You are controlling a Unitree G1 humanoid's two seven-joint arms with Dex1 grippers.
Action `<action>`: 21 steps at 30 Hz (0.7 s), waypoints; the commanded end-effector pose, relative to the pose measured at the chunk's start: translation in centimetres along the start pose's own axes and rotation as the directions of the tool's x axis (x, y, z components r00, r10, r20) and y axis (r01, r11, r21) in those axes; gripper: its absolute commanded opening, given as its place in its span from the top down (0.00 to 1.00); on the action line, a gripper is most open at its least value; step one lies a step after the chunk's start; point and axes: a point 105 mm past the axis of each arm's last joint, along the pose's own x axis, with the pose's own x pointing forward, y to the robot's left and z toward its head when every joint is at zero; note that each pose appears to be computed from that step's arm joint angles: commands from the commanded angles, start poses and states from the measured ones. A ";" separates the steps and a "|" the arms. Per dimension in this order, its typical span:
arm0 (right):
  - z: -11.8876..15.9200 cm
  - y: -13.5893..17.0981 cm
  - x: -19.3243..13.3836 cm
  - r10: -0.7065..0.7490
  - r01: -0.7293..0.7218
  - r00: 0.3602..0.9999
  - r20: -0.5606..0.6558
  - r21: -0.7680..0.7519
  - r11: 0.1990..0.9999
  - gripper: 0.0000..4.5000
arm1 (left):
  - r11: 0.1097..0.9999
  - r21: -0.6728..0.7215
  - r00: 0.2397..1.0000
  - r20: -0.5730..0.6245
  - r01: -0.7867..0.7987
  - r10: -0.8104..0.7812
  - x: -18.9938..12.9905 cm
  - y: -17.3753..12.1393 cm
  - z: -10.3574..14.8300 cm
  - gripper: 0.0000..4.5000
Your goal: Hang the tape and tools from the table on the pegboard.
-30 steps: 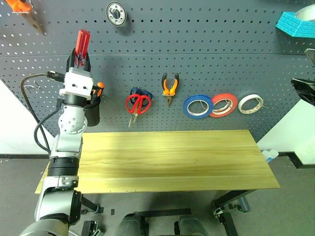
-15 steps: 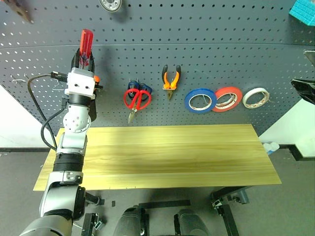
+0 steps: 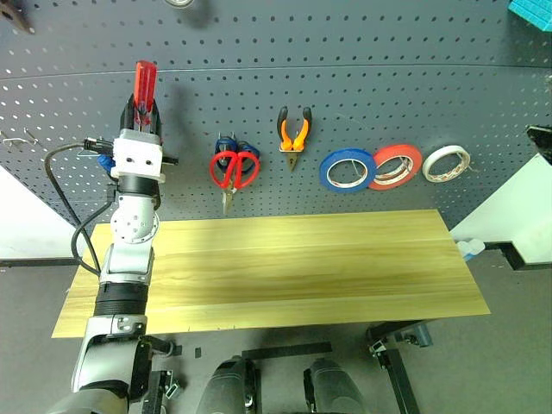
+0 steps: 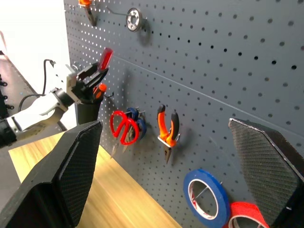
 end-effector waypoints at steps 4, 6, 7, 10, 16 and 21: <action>1.0 0.2 0.1 0.007 -0.006 1.000 0.018 -0.032 0.999 0.00 | 0.998 0.013 0.998 0.028 -0.063 0.063 0.2 1.5 0.8 0.43; 1.0 0.2 0.1 0.006 -0.005 1.000 0.015 -0.033 0.999 0.00 | 0.997 0.027 0.998 0.022 -0.066 0.065 0.3 1.5 0.8 0.28; 0.9 0.1 0.1 0.005 -0.005 1.000 0.012 -0.034 0.999 0.00 | 0.997 0.031 0.998 0.021 -0.063 0.063 0.3 1.4 0.7 0.21; 0.8 0.1 0.1 0.003 -0.002 1.000 0.006 -0.037 0.999 0.00 | 0.996 0.043 0.997 0.030 -0.072 0.071 0.3 1.6 0.9 0.21; 0.8 0.0 0.2 0.004 -0.004 1.000 0.003 -0.048 0.999 0.00 | 0.994 0.055 0.995 0.037 -0.092 0.090 0.3 1.9 1.0 0.21; 0.7 -0.1 0.3 0.008 -0.007 1.000 0.014 -0.055 0.998 0.00 | 0.993 0.059 0.992 0.075 -0.104 0.099 0.6 2.0 2.1 0.21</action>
